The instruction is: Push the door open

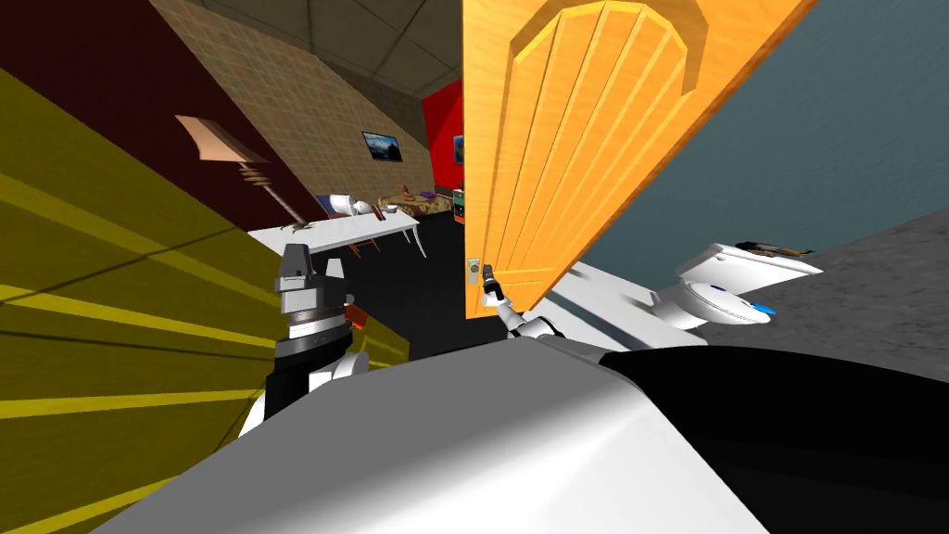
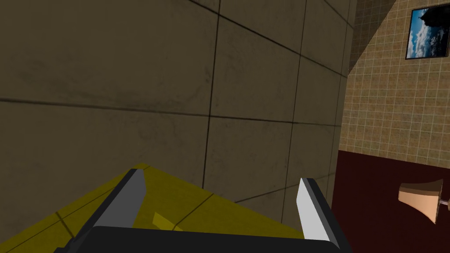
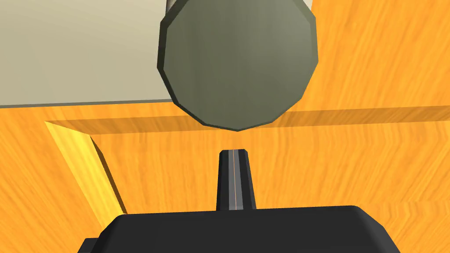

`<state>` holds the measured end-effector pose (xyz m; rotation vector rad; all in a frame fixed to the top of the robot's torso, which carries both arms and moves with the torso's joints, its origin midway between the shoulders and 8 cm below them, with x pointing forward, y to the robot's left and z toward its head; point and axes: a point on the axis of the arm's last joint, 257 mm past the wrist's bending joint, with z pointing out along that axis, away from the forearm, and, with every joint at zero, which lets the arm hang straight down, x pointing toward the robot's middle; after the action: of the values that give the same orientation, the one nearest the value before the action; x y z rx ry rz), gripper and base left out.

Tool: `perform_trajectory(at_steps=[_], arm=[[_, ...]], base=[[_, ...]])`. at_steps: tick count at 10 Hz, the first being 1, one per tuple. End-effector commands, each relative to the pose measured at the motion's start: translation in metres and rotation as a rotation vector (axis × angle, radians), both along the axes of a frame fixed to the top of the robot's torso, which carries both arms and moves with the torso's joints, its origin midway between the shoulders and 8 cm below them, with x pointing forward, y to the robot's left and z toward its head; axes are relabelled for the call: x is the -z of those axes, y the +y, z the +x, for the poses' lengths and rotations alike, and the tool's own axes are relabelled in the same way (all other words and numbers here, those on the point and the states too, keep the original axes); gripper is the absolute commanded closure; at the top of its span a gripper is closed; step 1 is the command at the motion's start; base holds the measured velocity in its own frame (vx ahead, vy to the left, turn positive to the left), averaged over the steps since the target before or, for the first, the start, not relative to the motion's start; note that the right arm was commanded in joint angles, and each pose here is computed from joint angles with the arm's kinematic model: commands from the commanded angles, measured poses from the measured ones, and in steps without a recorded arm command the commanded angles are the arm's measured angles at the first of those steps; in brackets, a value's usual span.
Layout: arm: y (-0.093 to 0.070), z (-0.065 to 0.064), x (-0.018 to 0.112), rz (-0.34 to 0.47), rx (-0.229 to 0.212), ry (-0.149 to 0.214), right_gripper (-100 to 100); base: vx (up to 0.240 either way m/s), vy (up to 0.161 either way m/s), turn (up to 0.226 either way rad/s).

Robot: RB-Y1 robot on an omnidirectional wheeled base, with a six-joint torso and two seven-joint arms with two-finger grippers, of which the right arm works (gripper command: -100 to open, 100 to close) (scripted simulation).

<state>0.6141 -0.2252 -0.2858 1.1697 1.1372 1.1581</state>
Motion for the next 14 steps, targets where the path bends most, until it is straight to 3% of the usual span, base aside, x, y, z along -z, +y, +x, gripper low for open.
perform_trajectory(at_steps=[1, 9, 11, 14], arm=[[0.002, 0.003, 0.001, -0.005, 0.008, 0.007, -100], [0.037, 0.010, 0.007, 0.016, 0.013, 0.038, -100], [0.062, 0.009, 0.010, 0.038, 0.002, 0.054, -100], [0.027, 0.014, 0.004, 0.000, 0.031, 0.040, -100]], base=[[-0.215, -0.067, 0.004], [-0.144, -0.015, 0.010], [-0.113, 0.072, 0.030], [0.059, -0.016, 0.002]])
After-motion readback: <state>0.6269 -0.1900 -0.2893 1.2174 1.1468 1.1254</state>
